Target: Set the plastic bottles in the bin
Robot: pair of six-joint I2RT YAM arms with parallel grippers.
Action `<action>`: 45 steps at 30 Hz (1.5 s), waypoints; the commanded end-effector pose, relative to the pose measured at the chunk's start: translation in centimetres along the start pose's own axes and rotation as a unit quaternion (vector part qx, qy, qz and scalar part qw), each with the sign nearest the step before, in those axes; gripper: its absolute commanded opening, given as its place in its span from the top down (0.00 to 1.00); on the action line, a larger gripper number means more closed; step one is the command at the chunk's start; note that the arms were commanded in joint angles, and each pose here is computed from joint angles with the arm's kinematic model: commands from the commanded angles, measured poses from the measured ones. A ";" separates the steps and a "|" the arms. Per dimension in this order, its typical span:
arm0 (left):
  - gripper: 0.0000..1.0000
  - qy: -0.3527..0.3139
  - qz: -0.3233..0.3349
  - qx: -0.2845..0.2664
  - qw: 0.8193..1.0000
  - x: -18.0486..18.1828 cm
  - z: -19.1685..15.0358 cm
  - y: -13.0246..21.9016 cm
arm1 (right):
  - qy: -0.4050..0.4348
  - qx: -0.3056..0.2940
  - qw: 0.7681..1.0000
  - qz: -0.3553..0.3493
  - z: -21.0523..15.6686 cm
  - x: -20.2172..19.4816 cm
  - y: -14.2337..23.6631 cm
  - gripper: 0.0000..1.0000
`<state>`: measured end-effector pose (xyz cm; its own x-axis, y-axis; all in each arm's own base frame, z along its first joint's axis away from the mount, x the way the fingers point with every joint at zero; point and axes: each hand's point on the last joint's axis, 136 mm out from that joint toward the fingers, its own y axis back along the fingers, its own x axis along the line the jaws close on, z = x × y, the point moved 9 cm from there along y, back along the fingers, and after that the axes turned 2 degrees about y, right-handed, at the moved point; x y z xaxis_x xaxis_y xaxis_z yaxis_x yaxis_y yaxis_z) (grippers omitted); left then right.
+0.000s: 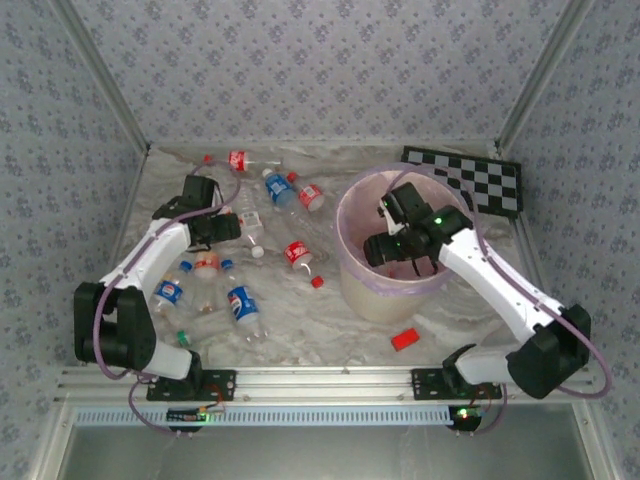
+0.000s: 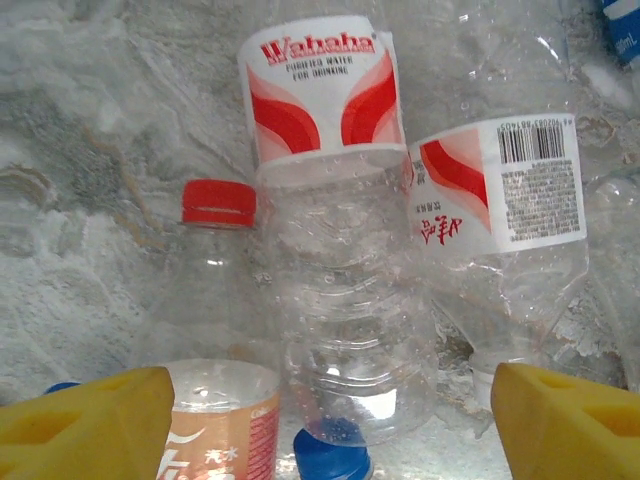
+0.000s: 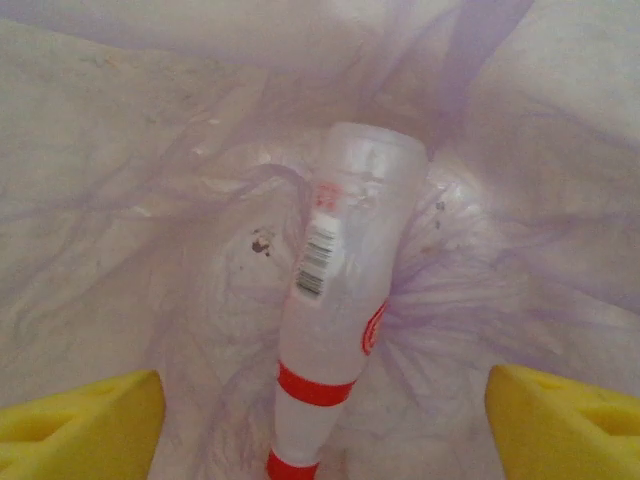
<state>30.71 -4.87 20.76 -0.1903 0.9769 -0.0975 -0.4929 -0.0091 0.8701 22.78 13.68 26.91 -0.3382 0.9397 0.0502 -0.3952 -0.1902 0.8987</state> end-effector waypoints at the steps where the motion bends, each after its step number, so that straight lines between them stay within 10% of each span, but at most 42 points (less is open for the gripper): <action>1: 0.15 -0.019 0.010 -0.006 1.000 -0.2 0.5 1.5 | 0.000 -0.015 1.000 -0.009 -0.1 -0.2 3.1 0.12; 16: 0.26 -0.015 0.038 0.047 0.998 -2.2 -0.9 -2.3 | -0.010 -0.215 0.973 0.077 2.3 0.2 14.6 0.08; 32: 0.37 -0.003 0.066 0.069 0.995 -2.2 -1.5 -5.9 | -0.031 -0.234 0.968 0.085 3.1 -1.6 14.7 0.08; 45: 0.49 0.002 -0.004 -0.028 1.000 -2.7 1.1 4.0 | -0.009 -0.290 0.940 0.177 6.1 0.2 16.4 0.11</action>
<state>31.18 -7.13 20.18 -0.2229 0.9741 -0.0381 -0.4422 -0.0662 0.8945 21.03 11.28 42.30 -0.4427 0.8528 0.2772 -0.6699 -0.5200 0.5299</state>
